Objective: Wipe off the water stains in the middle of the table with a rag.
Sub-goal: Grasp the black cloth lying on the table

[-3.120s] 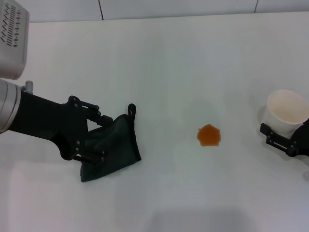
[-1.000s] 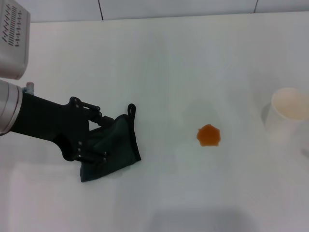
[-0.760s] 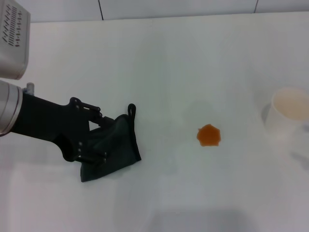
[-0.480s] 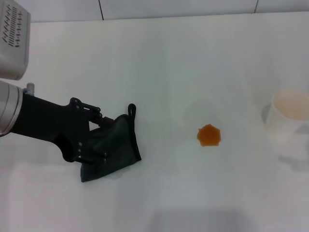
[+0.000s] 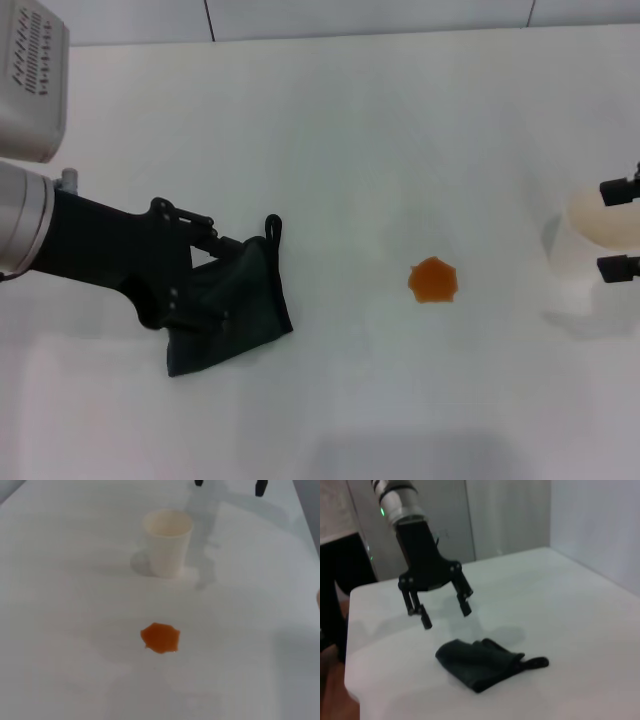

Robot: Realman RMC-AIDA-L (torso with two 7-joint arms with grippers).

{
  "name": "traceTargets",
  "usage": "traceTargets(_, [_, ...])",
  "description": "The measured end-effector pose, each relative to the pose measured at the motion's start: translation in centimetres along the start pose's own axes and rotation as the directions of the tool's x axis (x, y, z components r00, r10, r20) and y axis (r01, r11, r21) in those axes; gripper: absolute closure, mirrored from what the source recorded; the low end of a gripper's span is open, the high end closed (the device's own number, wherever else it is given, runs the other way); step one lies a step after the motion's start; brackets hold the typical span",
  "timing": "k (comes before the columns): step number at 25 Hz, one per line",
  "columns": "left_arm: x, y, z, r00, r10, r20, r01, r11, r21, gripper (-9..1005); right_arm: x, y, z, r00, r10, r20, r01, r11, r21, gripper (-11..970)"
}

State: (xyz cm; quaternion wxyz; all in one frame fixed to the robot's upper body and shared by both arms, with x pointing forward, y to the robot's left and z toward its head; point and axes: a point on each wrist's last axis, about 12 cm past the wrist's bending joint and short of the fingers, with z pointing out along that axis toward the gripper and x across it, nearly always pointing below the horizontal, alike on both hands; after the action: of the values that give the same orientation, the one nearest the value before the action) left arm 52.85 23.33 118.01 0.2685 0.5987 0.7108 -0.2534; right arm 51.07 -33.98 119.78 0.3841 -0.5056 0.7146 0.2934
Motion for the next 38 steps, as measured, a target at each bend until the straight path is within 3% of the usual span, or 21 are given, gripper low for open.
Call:
traceTargets(8, [0.0, 0.5, -1.1, 0.994, -0.095, 0.054, 0.098, 0.993, -0.062, 281, -0.1, -0.2, 0.4, 1.000, 0.003, -0.019, -0.002, 1.000, 0.014, 101])
traceTargets(13, [0.1, 1.1, -2.1, 0.976, -0.204, -0.073, 0.196, 0.976, -0.099, 281, -0.1, -0.4, 0.4, 1.000, -0.005, -0.020, 0.006, 1.000, 0.031, 102])
traceTargets(18, [-0.1, 2.0, -2.1, 0.945, -0.242, -0.221, 0.215, 0.967, -0.137, 281, -0.3, -0.5, 0.7, 1.000, -0.017, -0.017, 0.017, 0.999, 0.028, 102])
traceTargets(25, [-0.3, 3.0, -0.3, 0.923, -0.239, -0.301, 0.206, 0.969, -0.135, 281, -0.7, -0.5, 1.6, 0.999, -0.032, -0.019, 0.033, 0.999, 0.011, 102])
traceTargets(32, [0.1, 4.4, 2.8, 0.908, -0.247, -0.338, 0.212, 0.968, -0.136, 281, -0.7, -0.4, 1.8, 0.999, -0.032, -0.017, 0.032, 0.999, 0.008, 102])
traceTargets(38, [0.0, 4.6, 4.3, 0.898, -0.262, -0.354, 0.232, 0.964, -0.127, 282, -0.7, -0.5, 2.2, 0.999, -0.032, -0.020, 0.033, 0.999, 0.016, 102])
